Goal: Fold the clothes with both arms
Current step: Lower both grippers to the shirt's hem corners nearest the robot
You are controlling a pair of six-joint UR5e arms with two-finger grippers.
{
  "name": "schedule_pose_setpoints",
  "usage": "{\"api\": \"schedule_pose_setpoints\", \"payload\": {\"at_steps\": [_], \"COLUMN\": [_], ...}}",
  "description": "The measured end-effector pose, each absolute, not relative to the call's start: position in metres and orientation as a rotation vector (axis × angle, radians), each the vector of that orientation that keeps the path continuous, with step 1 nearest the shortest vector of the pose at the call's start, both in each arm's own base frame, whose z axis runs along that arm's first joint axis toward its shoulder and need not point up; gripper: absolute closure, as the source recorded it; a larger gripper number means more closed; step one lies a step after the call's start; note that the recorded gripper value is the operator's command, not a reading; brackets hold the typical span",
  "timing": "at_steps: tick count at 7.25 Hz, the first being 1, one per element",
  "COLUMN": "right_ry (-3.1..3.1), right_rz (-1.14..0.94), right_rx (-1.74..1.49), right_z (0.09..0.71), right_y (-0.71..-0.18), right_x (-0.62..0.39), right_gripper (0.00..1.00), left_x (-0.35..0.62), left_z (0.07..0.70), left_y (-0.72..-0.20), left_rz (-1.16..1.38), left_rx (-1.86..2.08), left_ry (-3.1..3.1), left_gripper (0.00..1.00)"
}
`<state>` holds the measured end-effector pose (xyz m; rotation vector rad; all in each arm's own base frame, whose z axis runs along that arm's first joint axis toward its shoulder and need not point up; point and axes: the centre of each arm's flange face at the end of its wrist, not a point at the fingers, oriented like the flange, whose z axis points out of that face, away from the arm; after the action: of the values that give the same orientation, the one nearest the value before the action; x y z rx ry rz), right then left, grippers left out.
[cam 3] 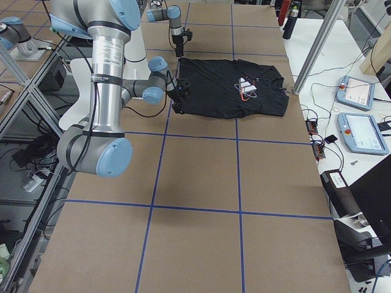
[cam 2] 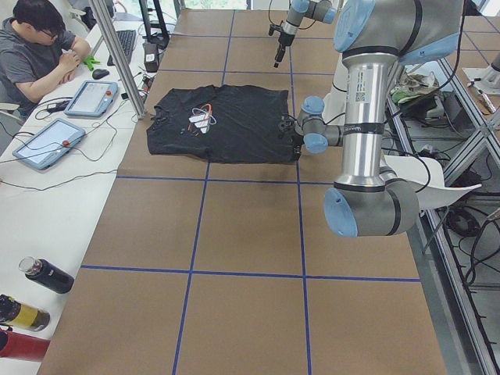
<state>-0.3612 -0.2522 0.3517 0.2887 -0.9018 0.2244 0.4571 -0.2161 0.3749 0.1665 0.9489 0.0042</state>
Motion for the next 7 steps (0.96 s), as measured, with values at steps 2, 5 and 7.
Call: {"api": "schedule_pose_setpoints", "payload": {"at_steps": [2, 5, 7], "right_ry": [-0.902, -0.901, -0.901], "right_rz": [0.224, 0.224, 0.223], "right_rx": [0.289, 0.291, 0.292], "right_z": [0.352, 0.352, 0.352], "right_y": [-0.252, -0.252, -0.252], "right_x": [-0.361, -0.362, -0.362], "right_gripper": [0.00, 0.00, 0.00], "left_x": [0.460, 0.463, 0.466], "left_z": [0.380, 0.385, 0.389], "left_y": [-0.216, -0.216, -0.216], "left_rz": [0.007, 0.009, 0.011], "left_rx": [0.162, 0.159, 0.156], "left_ry": [0.940, 0.929, 0.921], "left_gripper": [0.24, 0.41, 1.00]}}
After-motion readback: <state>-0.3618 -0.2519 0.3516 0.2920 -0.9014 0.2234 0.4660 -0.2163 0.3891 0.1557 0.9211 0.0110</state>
